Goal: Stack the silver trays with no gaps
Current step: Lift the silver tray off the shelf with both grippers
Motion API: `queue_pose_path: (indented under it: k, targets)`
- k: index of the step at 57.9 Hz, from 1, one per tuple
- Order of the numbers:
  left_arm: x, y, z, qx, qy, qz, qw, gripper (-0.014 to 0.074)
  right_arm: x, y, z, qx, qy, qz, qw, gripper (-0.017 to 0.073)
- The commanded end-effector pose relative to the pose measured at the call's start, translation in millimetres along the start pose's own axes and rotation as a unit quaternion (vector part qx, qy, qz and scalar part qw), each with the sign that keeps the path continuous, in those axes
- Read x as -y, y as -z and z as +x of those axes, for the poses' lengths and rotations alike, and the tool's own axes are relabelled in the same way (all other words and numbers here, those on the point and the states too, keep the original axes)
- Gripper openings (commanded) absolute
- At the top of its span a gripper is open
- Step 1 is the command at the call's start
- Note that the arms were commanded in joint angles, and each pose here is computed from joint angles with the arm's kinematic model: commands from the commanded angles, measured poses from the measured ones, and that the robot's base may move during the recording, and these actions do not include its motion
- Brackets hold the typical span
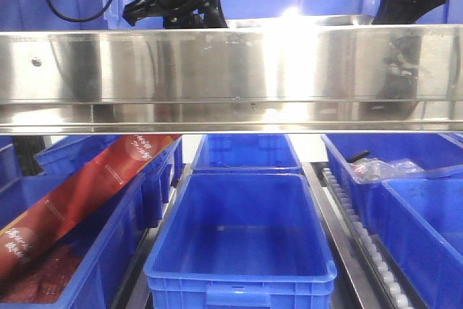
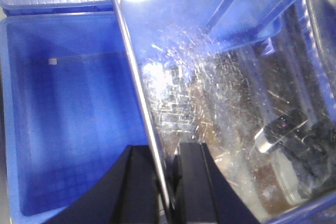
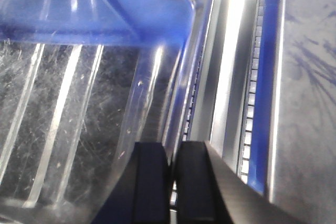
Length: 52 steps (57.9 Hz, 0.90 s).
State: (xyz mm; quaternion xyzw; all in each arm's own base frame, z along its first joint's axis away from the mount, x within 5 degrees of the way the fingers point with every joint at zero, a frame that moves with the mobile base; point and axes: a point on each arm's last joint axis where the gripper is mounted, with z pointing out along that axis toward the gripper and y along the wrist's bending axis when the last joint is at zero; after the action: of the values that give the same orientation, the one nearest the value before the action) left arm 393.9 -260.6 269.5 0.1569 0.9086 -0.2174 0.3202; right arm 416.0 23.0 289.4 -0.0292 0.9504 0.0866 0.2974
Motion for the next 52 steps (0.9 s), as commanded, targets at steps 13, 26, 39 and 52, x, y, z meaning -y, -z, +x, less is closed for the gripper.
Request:
queue_pose_path:
  k: [13, 26, 39, 52]
  targets:
    - [17.8, 32.0, -24.7, 0.036, -0.015, 0.021, 0.999, -0.0008, -3.2, 6.6, -1.9, 0.005, 0.01, -0.004, 1.0, -0.0079]
    - [26.0, 60.2, -44.1, 0.056, -0.043, 0.016, 0.997, -0.002, -8.1, 33.1, -5.7, 0.028, 0.015, -0.005, 0.999, -0.0079]
    - [30.4, 73.0, -47.9, 0.039, -0.048, 0.019, 0.998, -0.002, -13.3, 62.9, -8.6, 0.058, 0.021, -0.006, 0.998, -0.0079]
    - [32.6, 82.3, -49.2, 0.035, -0.05, 0.02, 0.998, -0.002, -18.3, 91.2, -13.1, 0.093, 0.028, -0.006, 0.995, -0.0079]
